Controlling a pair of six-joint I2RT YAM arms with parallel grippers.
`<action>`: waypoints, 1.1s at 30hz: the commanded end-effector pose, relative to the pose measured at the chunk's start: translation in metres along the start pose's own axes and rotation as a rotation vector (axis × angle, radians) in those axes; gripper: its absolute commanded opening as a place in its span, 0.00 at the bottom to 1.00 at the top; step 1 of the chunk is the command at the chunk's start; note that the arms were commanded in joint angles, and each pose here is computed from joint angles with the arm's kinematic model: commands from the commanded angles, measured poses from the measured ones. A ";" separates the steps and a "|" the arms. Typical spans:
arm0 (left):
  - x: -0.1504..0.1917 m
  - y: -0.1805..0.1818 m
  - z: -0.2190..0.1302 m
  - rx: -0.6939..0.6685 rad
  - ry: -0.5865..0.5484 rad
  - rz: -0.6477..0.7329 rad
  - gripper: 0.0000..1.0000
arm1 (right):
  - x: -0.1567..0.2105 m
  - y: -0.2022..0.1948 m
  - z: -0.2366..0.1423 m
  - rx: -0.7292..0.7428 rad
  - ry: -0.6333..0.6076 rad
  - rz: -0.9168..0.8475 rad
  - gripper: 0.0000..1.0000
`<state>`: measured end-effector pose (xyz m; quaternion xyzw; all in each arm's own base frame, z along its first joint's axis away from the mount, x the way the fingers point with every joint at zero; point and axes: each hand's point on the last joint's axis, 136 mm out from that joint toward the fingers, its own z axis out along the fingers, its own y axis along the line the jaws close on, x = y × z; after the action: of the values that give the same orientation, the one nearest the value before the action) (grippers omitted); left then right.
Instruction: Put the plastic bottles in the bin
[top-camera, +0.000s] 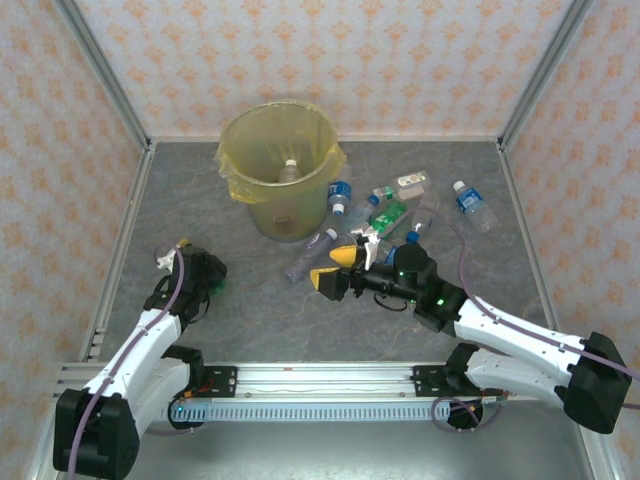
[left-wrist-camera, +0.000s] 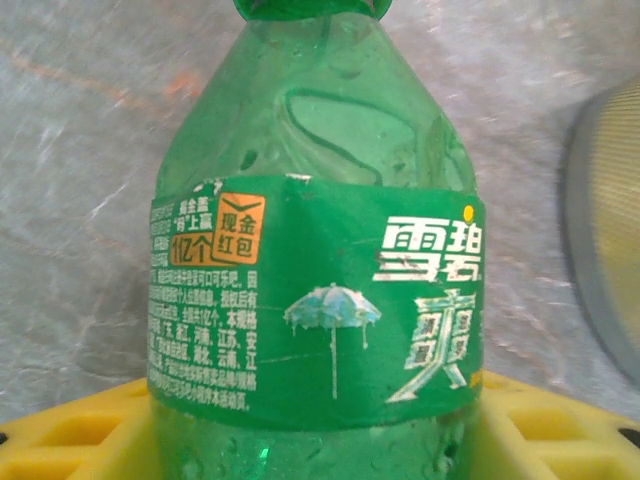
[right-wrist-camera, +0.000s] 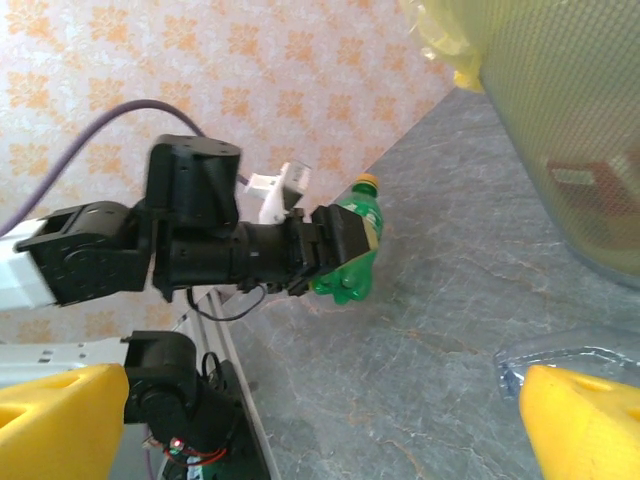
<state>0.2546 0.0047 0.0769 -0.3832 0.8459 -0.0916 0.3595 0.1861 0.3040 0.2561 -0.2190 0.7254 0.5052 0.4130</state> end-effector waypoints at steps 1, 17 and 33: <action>-0.016 -0.010 -0.016 -0.019 -0.080 0.058 0.61 | -0.028 -0.003 0.000 0.072 -0.082 0.023 1.00; 0.030 -0.103 -0.063 0.273 -0.139 0.412 0.61 | -0.060 -0.003 0.017 0.171 -0.051 0.038 0.96; 0.088 -0.136 -0.104 0.525 -0.113 0.662 0.59 | -0.056 0.007 0.060 0.115 0.110 0.065 0.78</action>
<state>0.2237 -0.1620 0.1566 -0.0076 0.8629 -0.1668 0.4770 0.2412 0.3479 0.2916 -0.1843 0.7844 0.4516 0.3832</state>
